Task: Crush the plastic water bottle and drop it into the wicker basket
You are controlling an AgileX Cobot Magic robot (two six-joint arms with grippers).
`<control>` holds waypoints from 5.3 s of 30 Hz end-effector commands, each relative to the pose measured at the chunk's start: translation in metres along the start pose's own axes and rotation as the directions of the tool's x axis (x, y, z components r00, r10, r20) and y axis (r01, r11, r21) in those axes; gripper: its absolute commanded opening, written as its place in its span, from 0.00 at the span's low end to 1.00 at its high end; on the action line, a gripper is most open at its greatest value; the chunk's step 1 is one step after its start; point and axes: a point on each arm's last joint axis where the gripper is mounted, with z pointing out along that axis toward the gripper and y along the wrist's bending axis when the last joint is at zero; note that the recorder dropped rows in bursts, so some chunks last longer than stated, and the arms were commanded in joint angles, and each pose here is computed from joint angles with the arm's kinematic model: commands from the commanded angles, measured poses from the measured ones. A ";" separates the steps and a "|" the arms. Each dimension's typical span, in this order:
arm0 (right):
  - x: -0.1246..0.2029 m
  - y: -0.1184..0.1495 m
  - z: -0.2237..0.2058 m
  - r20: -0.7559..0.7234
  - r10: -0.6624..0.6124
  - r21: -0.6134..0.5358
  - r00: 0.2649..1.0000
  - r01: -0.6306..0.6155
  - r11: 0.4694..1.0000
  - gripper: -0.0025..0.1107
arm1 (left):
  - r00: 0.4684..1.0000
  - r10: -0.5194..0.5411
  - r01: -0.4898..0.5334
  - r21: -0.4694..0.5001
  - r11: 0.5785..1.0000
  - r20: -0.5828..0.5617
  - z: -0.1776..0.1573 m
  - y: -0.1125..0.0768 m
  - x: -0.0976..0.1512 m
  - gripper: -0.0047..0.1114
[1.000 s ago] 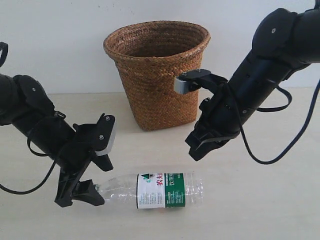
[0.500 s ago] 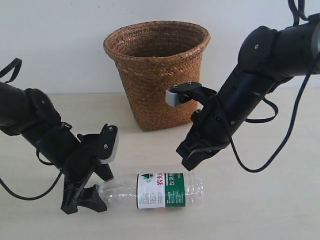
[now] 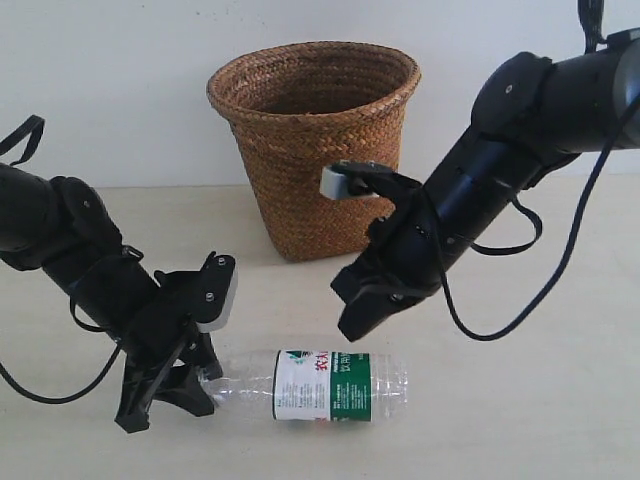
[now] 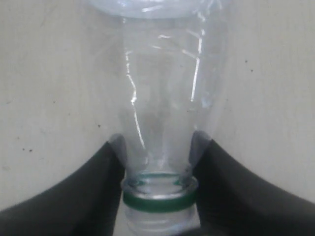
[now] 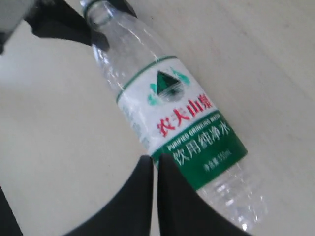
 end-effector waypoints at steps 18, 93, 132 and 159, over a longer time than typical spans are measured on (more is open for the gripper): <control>-0.018 0.010 0.040 0.038 0.080 0.121 0.996 -0.084 0.989 0.02 | 0.998 -0.062 0.062 0.009 0.998 -0.001 0.001 0.000 -0.002 0.08; -0.055 0.008 0.063 -0.116 0.147 -0.096 0.982 -0.158 0.983 0.02 | 0.995 -0.097 0.098 0.025 0.995 -0.020 0.013 0.000 0.004 0.08; -0.010 -0.064 0.165 -0.424 0.397 0.210 0.814 -0.338 0.917 0.02 | 0.992 -0.123 0.124 0.035 0.992 -0.019 0.013 -0.001 0.004 0.08; -0.041 -0.007 0.064 -0.302 0.061 0.081 0.951 -0.038 0.996 0.02 | 0.992 -0.125 0.126 0.043 0.991 -0.019 0.013 -0.002 0.004 0.08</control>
